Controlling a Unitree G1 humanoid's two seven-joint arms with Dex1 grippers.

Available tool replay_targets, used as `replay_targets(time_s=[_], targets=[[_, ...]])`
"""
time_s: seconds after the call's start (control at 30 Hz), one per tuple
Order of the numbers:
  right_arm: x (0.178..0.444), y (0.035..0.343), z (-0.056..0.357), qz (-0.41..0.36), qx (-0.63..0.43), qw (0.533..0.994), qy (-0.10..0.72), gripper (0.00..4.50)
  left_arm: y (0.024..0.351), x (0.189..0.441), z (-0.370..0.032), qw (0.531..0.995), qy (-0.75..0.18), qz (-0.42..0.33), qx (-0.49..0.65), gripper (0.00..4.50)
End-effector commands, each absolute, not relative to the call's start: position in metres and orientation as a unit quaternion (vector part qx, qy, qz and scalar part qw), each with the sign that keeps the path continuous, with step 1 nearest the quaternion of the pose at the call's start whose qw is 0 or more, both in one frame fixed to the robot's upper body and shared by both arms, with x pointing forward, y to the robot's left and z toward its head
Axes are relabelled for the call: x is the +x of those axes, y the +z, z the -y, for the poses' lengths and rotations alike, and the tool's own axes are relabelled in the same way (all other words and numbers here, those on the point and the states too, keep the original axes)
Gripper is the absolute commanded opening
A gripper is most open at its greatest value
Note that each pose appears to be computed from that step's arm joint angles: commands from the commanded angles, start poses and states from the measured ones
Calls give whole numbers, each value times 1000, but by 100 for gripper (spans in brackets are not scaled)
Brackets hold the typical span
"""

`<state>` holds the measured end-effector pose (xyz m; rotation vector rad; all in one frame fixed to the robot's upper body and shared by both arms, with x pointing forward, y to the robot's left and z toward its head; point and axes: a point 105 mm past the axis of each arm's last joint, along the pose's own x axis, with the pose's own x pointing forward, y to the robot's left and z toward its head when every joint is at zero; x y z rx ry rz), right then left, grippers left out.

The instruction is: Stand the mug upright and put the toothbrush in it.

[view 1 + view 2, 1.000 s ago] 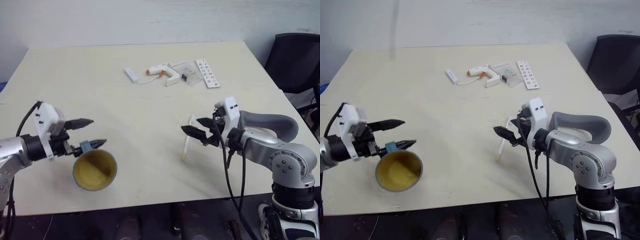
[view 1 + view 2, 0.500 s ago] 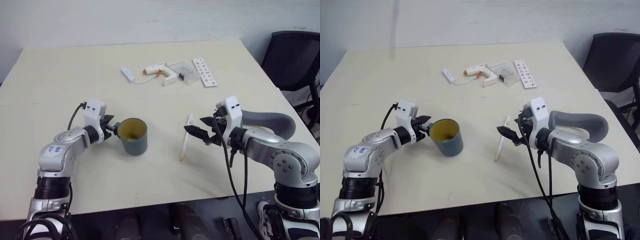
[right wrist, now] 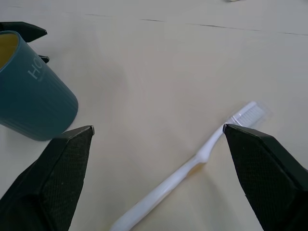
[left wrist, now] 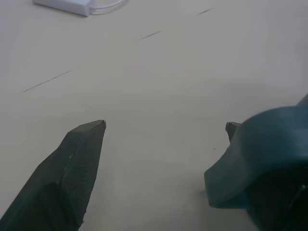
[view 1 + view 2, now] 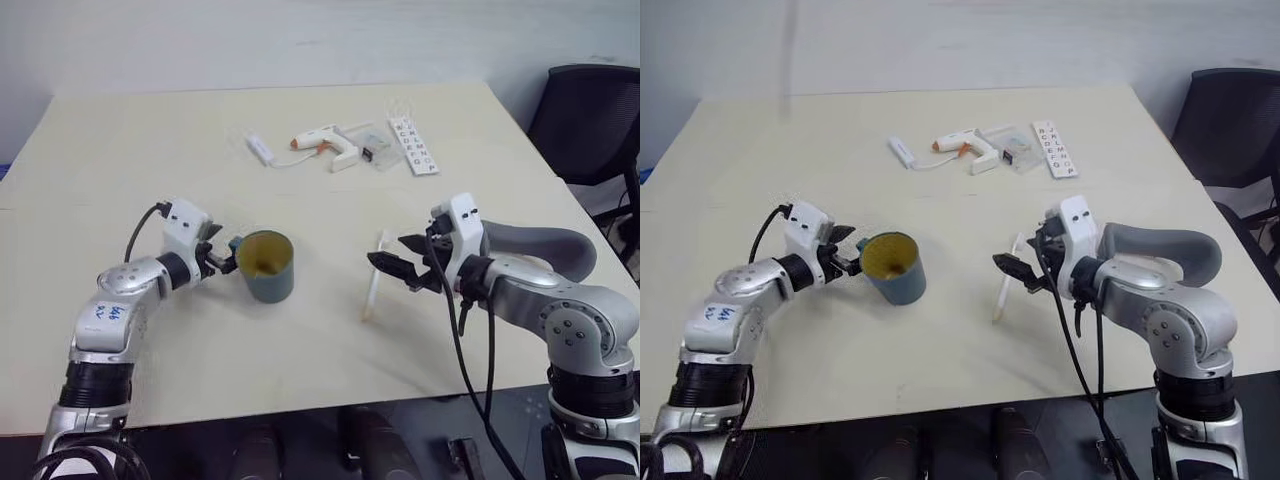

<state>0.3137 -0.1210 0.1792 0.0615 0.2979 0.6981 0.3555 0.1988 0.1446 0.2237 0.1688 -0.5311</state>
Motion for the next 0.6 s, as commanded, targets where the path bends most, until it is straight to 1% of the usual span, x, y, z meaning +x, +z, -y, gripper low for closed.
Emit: replay_targets(time_s=[0.03, 0.07, 0.1, 0.23, 0.3, 0.4, 0.5, 0.6], targets=[[309, 192, 119, -117, 24, 929, 350, 450, 141, 356, -203, 953, -253, -72, 147, 423], [309, 192, 118, -117, 24, 928, 352, 450, 139, 354, -203, 951, -258, -73, 155, 423], [309, 192, 118, -118, 23, 928, 353, 450, 137, 353, -203, 950, -260, -72, 159, 438], [310, 191, 118, -119, 22, 928, 353, 450, 141, 342, -208, 942, -270, -55, 191, 438], [310, 189, 118, -122, 23, 927, 353, 450, 151, 335, -211, 940, -271, -29, 205, 438], [309, 185, 118, -127, 18, 927, 352, 450, 170, 319, -220, 938, -284, -12, 201, 438], [311, 182, 117, -131, 21, 928, 348, 450, 189, 305, -228, 937, -300, -16, 181, 438], [315, 179, 116, -137, 23, 932, 336, 450, 201, 280, -217, 911, -365, -35, 188, 438]])
